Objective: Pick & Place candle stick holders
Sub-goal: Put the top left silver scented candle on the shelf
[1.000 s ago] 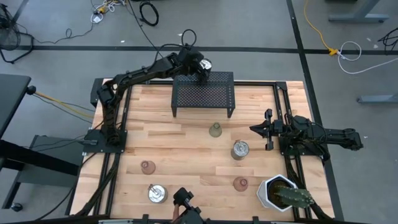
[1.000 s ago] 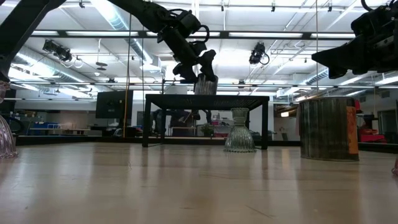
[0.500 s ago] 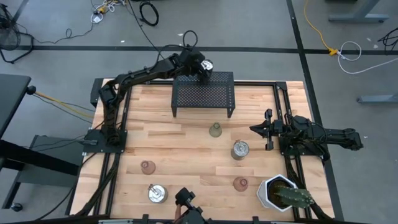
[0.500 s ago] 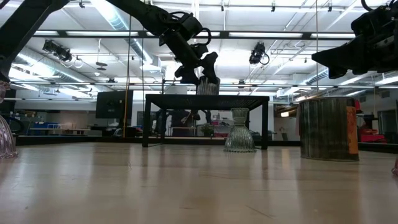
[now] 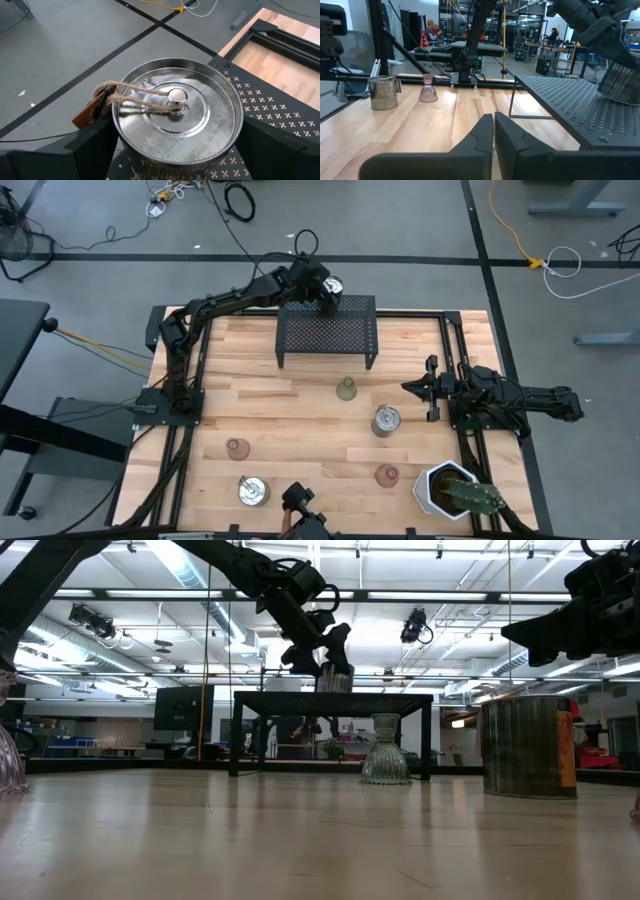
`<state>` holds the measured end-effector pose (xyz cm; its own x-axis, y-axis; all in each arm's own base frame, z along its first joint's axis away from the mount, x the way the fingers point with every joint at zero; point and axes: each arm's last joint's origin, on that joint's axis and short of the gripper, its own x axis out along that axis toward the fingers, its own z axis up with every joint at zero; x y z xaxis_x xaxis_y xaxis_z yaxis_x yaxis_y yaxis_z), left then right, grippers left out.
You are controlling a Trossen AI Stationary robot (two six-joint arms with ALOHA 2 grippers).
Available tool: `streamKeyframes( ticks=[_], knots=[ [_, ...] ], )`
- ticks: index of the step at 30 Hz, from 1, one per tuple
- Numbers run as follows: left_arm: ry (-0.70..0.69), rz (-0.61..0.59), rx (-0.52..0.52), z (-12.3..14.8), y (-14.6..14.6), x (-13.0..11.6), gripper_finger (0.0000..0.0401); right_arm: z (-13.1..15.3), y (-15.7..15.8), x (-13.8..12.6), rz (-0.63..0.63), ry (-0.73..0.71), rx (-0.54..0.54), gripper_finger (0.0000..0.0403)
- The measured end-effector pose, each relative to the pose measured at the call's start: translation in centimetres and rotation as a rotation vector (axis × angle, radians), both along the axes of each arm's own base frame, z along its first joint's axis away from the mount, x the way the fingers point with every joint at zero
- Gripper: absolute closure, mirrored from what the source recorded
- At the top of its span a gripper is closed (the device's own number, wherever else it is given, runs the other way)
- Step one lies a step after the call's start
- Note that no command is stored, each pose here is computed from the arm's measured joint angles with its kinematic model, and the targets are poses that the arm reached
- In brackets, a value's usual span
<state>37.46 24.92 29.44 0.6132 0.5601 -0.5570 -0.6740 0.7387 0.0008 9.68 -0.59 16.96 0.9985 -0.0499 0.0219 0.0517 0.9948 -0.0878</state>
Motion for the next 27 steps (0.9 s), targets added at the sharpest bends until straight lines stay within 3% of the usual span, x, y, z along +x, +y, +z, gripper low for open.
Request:
streamKeyframes(
  ticks=[27],
  knots=[
    [0.002,-0.020,-0.024,-0.12,-0.13,-0.02,0.0020,0.01,0.00,0.00,0.000,-0.001,0.000,0.0382]
  ],
)
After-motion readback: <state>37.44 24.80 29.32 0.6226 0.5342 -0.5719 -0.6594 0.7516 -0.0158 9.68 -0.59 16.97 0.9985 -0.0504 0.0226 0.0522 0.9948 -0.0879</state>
